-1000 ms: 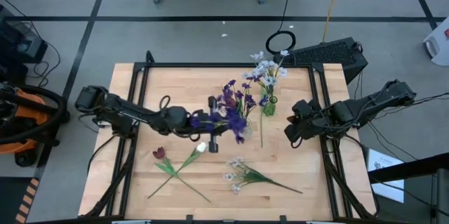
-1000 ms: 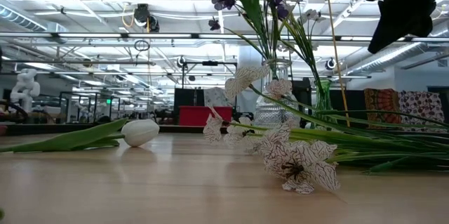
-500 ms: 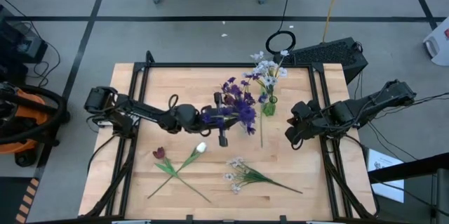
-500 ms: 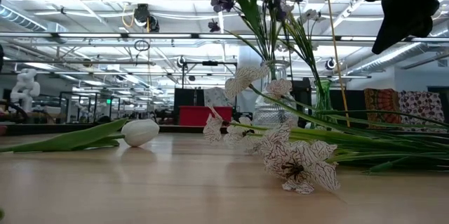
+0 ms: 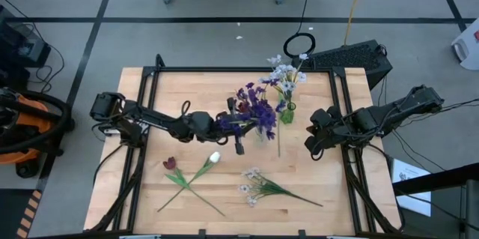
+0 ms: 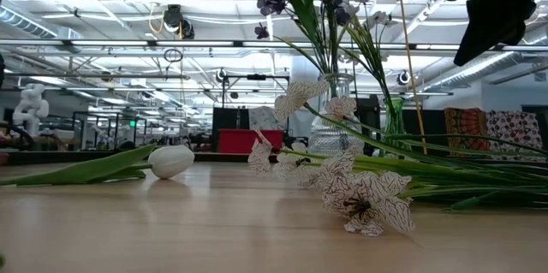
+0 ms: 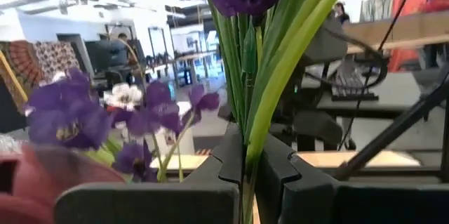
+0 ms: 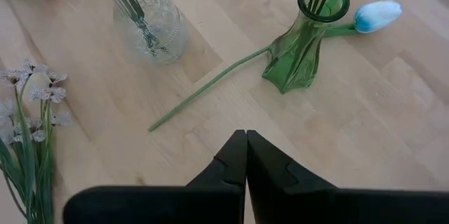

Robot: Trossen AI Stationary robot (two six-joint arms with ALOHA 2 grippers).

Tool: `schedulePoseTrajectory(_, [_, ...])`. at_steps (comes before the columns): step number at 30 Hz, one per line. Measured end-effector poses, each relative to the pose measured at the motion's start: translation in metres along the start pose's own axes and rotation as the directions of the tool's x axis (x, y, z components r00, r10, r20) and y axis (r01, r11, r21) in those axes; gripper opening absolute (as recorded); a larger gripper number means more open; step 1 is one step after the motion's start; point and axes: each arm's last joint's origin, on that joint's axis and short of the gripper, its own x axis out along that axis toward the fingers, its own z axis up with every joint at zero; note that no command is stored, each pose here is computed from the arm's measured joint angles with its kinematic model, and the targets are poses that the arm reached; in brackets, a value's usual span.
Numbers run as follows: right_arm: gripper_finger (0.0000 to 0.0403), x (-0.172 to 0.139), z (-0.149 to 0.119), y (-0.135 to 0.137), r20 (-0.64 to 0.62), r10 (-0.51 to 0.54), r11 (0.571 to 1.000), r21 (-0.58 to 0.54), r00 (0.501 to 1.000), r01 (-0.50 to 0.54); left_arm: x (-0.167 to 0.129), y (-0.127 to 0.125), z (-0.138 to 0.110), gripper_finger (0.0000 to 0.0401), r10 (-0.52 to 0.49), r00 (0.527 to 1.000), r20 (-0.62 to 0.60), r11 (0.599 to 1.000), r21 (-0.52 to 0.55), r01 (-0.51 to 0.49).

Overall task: Sort flowers into vase by color
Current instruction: Put the purple flowers into the transparent vase

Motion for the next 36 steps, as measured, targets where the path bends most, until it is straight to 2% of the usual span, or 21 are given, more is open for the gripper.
schedulePoseTrajectory(3, [0.0,0.0,0.0,0.0,0.002,-0.001,1.0,0.0,1.0,0.001,0.0,0.0,-0.006,0.0015,-0.005,0.998,-0.058,1.0,0.012,0.006])
schedulePoseTrajectory(7, [0.0,0.0,0.0,0.0,0.002,-0.002,1.0,-0.001,1.0,0.002,0.002,0.003,-0.009,0.0015,0.005,0.998,-0.057,0.999,-0.032,-0.006])
schedulePoseTrajectory(16, [0.0,0.0,0.0,0.0,0.003,-0.003,1.0,-0.004,1.0,0.003,0.008,-0.003,-0.033,0.0015,-0.004,0.994,-0.112,1.0,-0.029,0.001])
schedulePoseTrajectory(24, [0.0,0.0,0.0,0.0,0.003,-0.003,1.0,-0.004,1.0,0.003,0.01,-0.007,-0.053,0.0017,-0.011,0.988,-0.157,0.991,-0.136,-0.011])
schedulePoseTrajectory(28, [0.0,0.0,0.0,0.0,0.003,-0.003,1.0,-0.007,1.0,0.003,0.011,-0.008,-0.056,0.0029,-0.013,0.986,-0.169,0.989,-0.146,-0.012])
schedulePoseTrajectory(34, [0.0,0.0,0.0,0.0,0.003,-0.003,1.0,-0.009,1.0,0.003,0.01,-0.008,-0.061,0.0044,-0.019,0.977,-0.213,0.969,-0.244,-0.034])
schedulePoseTrajectory(36, [0.0,0.0,0.0,0.0,0.003,-0.003,1.0,-0.009,1.0,0.003,0.01,-0.009,-0.061,0.0052,-0.02,0.976,-0.217,0.968,-0.249,-0.035])
